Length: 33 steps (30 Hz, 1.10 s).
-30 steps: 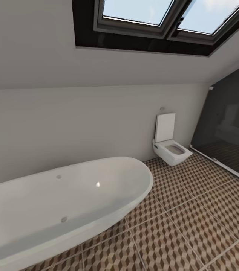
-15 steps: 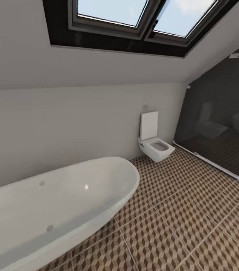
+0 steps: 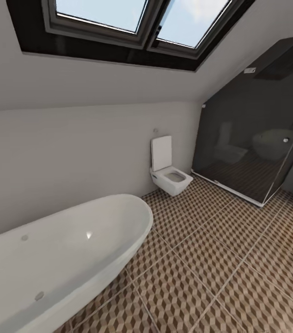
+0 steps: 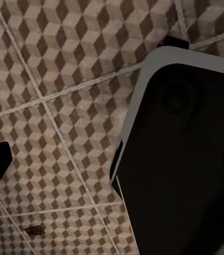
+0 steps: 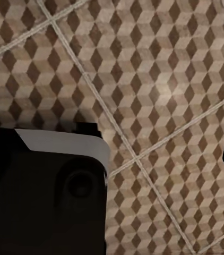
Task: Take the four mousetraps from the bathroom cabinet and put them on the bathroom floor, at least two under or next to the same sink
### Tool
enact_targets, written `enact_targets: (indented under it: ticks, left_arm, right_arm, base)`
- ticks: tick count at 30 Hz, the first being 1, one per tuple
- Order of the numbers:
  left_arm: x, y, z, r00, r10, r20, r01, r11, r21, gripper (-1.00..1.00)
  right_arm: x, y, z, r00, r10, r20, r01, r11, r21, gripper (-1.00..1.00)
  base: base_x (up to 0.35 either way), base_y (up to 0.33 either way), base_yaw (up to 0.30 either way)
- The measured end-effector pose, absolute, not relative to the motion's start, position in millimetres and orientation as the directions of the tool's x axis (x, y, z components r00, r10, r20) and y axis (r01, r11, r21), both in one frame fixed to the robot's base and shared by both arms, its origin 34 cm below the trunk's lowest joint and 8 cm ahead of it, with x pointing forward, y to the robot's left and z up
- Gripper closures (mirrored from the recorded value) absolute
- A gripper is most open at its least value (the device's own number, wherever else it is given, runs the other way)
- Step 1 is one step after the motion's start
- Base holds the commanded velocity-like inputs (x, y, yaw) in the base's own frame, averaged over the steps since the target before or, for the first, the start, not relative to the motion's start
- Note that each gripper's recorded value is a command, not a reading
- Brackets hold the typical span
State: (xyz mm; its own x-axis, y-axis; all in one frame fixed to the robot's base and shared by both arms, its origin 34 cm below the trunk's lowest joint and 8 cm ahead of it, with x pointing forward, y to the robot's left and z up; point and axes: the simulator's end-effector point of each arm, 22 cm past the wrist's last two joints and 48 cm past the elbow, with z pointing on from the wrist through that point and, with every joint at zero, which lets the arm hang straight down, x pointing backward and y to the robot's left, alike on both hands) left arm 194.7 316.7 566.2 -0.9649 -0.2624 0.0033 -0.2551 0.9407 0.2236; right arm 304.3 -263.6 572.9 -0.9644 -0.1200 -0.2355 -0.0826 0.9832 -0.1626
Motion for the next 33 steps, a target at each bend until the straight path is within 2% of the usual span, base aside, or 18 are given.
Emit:
enact_targets:
  ticks: [33]
  left_arm:
    - [193.7,322.1,566.7,-0.966,-0.26,0.004,-0.252,0.939,0.232,-1.0]
  right_arm:
    - [305.3,-265.9,573.2,-0.965,-0.114,-0.238,-0.075,0.983,-0.167,-1.0]
  base:
    - [0.0,0.0,-0.298]
